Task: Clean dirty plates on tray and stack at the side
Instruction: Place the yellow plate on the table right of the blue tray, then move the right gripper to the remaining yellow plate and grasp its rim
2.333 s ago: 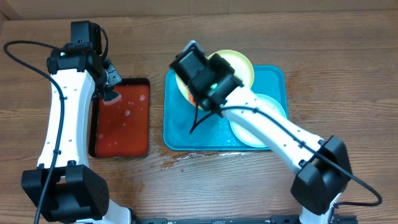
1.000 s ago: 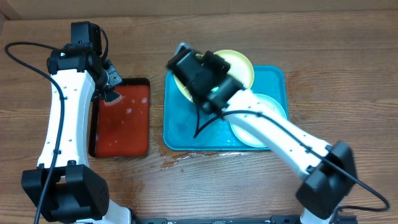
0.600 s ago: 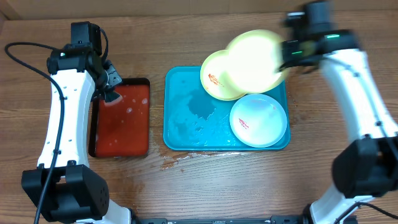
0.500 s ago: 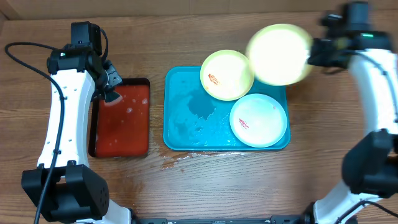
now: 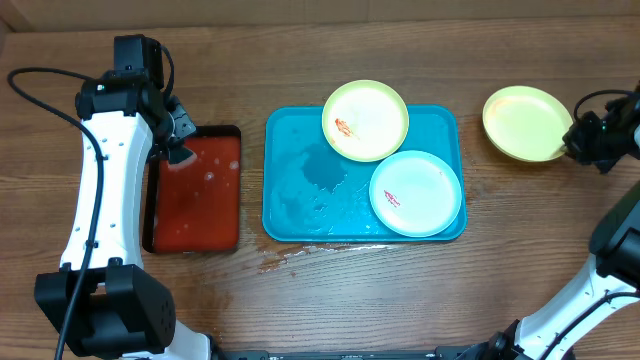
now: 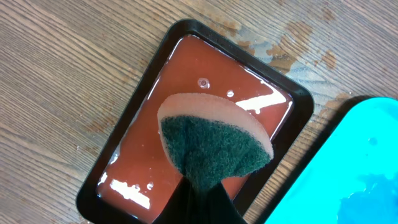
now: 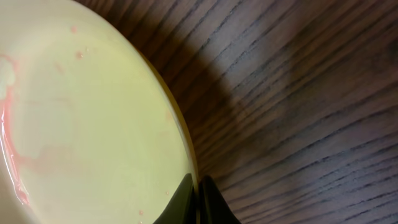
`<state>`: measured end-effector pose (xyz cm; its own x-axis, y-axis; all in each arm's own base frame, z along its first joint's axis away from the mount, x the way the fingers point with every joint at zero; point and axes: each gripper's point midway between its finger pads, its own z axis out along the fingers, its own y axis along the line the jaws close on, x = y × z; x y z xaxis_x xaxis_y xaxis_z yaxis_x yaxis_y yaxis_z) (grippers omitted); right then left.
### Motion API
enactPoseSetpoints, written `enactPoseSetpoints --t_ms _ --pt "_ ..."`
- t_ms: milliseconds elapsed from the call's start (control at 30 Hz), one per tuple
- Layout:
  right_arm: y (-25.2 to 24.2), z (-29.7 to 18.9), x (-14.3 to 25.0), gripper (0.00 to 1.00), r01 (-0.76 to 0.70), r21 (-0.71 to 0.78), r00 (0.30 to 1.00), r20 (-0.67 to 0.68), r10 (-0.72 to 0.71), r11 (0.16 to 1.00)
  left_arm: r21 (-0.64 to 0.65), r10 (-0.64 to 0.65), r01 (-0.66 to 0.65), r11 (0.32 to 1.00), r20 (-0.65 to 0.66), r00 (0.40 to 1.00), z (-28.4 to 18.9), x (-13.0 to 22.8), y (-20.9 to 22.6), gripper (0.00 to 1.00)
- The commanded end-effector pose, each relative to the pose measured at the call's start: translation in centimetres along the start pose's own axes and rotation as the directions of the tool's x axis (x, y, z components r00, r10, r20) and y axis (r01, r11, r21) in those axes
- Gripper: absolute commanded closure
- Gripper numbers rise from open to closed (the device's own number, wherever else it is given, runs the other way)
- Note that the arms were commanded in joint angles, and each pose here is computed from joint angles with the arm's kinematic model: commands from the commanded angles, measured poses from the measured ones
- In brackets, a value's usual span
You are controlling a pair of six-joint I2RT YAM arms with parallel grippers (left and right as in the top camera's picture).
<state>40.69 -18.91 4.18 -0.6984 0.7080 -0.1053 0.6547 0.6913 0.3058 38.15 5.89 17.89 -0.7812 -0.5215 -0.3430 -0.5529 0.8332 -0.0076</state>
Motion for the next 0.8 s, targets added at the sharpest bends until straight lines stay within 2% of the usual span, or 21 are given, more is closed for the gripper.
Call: enactPoseSetpoints --t_ms 0,133,233,333,467,533,567,633,667,700,767 --pt "0.2 -0.3 -0.3 0.96 0.001 0.013 1.0 0.02 -0.001 1.0 0.0 -0.016 0.016 1.0 -0.008 1.0 0.4 0.0 -0.1 0.96" --pt "0.1 -0.3 -0.2 0.89 0.009 0.038 1.0 0.022 -0.01 0.999 0.0 -0.016 0.016 1.0 -0.008 1.0 0.4 0.0 0.0 0.96" --pt "0.2 -0.4 -0.1 0.77 0.021 0.039 1.0 0.017 -0.021 0.999 0.0 -0.016 0.016 1.0 -0.008 1.0 0.4 0.0 -0.1 0.96" --pt "0.5 -1.5 -0.1 0.69 0.02 0.039 1.0 0.003 -0.02 0.999 0.0 -0.016 0.016 1.0 -0.008 1.0 0.4 0.0 -0.1 0.96" --pt "4.1 -4.7 -0.4 0.66 0.119 -0.076 0.993 0.019 -0.118 0.99 0.003 -0.017 0.017 1.0 -0.003 1.0 0.4 -0.1 -0.1 0.96" --pt "8.0 -6.6 0.0 0.6 0.274 -0.214 0.962 0.055 -0.268 0.938 0.004 -0.017 0.017 1.0 -0.001 1.0 0.4 -0.2 -0.2 0.96" --pt "10.2 -7.5 0.5 0.54 0.357 -0.282 0.934 0.084 -0.348 0.89 0.006 -0.017 0.017 1.0 0.0 1.0 0.4 -0.2 -0.2 0.96" --pt "14.4 -8.8 1.6 0.33 0.505 -0.375 0.861 0.158 -0.484 0.777 0.012 -0.018 0.018 1.0 -0.002 1.0 0.4 -0.2 -0.3 0.96" --pt "16.0 -8.9 2.1 0.25 0.561 -0.389 0.825 0.188 -0.533 0.731 0.02 -0.018 0.018 1.0 -0.004 1.0 0.4 -0.2 -0.4 0.96" --pt "17.5 -8.6 2.5 0.2 0.608 -0.388 0.791 0.215 -0.573 0.693 0.028 -0.018 0.018 0.999 -0.006 1.0 0.4 -0.2 -0.6 0.96" --pt "20.5 -7.6 3.8 0.17 0.702 -0.368 0.707 0.259 -0.658 0.609 0.033 -0.019 0.019 0.999 -0.005 1.0 0.4 -0.2 -0.7 0.96"
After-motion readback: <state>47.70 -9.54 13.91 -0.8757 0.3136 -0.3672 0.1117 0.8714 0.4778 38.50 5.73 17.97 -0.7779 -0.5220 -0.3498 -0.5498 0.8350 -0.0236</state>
